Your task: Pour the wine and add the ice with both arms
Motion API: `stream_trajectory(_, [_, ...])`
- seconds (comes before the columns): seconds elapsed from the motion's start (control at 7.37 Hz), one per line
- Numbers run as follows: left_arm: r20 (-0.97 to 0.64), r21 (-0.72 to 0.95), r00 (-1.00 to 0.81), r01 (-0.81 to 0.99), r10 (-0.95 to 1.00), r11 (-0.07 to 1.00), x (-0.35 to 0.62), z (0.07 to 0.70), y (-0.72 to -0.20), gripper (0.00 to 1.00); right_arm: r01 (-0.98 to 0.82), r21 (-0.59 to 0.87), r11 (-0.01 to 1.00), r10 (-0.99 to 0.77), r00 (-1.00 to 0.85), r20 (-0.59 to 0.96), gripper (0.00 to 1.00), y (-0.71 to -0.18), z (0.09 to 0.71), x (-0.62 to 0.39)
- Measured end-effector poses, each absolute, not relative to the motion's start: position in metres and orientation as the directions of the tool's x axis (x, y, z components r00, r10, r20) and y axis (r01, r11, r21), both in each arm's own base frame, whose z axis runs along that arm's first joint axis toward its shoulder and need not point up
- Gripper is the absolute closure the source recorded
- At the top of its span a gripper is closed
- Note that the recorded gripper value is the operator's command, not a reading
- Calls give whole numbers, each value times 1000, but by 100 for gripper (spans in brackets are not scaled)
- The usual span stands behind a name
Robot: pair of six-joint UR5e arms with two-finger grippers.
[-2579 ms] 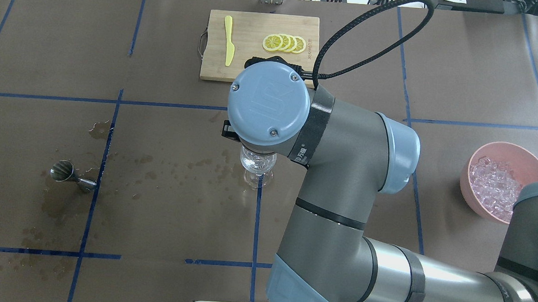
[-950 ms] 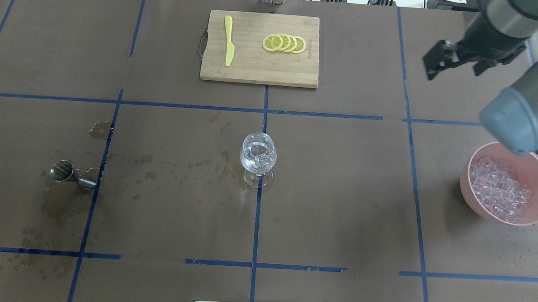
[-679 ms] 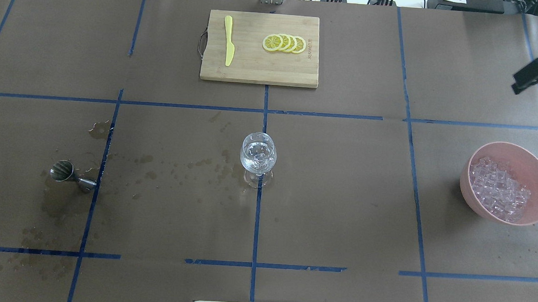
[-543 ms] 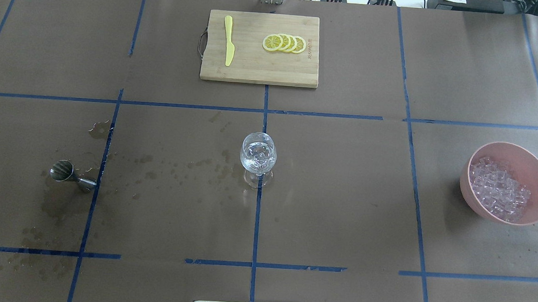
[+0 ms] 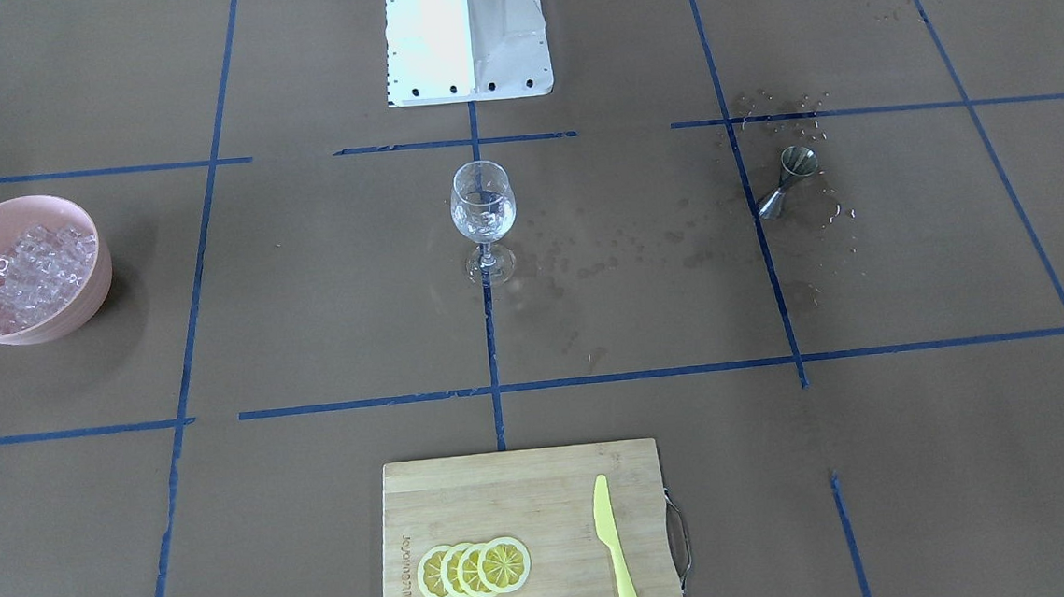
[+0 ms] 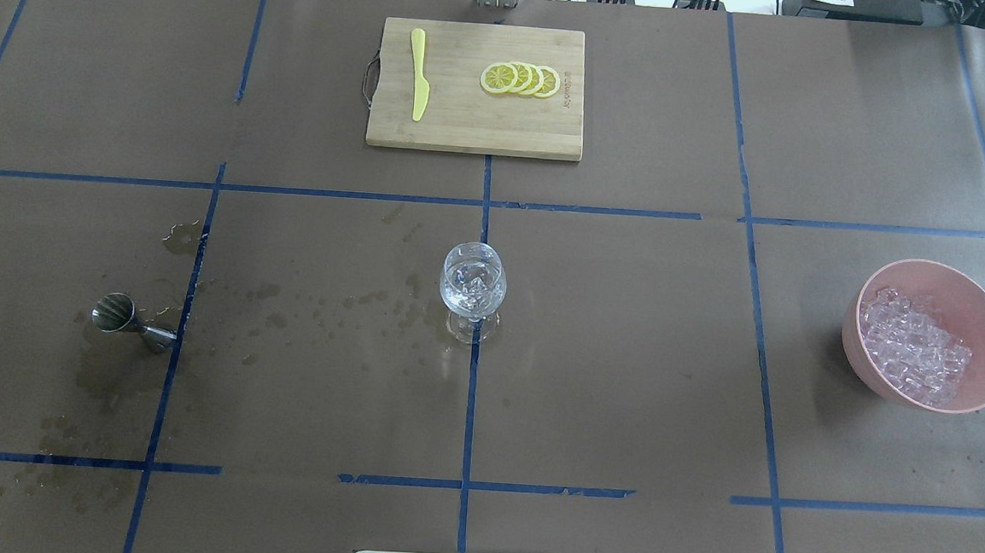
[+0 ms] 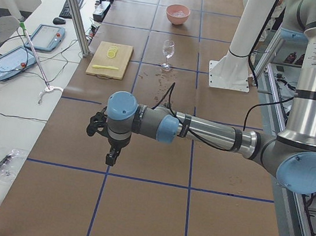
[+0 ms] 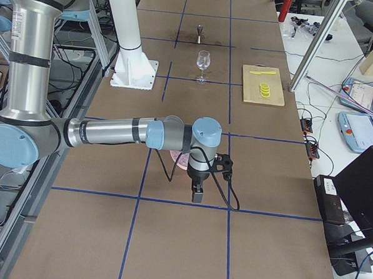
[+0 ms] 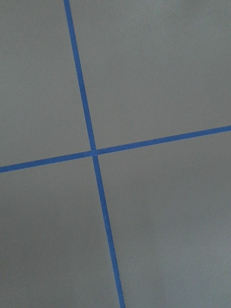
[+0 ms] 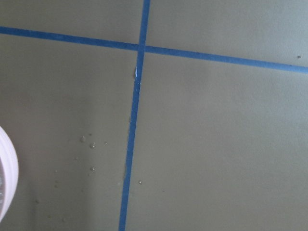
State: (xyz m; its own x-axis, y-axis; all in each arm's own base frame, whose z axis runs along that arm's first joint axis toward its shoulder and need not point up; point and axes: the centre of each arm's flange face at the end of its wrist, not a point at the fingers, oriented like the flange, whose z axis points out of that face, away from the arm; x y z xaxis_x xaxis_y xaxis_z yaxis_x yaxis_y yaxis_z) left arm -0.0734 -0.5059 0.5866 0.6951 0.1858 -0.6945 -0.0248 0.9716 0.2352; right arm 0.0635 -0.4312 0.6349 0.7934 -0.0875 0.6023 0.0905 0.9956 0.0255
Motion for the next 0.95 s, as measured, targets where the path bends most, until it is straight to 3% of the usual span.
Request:
stream_trajectory(0.27, [-695, 226, 696, -26, 180, 974, -73, 590, -505, 0, 79, 49, 996, -92, 772, 629, 0, -418, 686, 63])
stream_trajectory(0.95, [-700, 206, 694, -27, 166, 978, -72, 601, -495, 0, 85, 102, 991, -131, 754, 643, 0, -414, 692, 62])
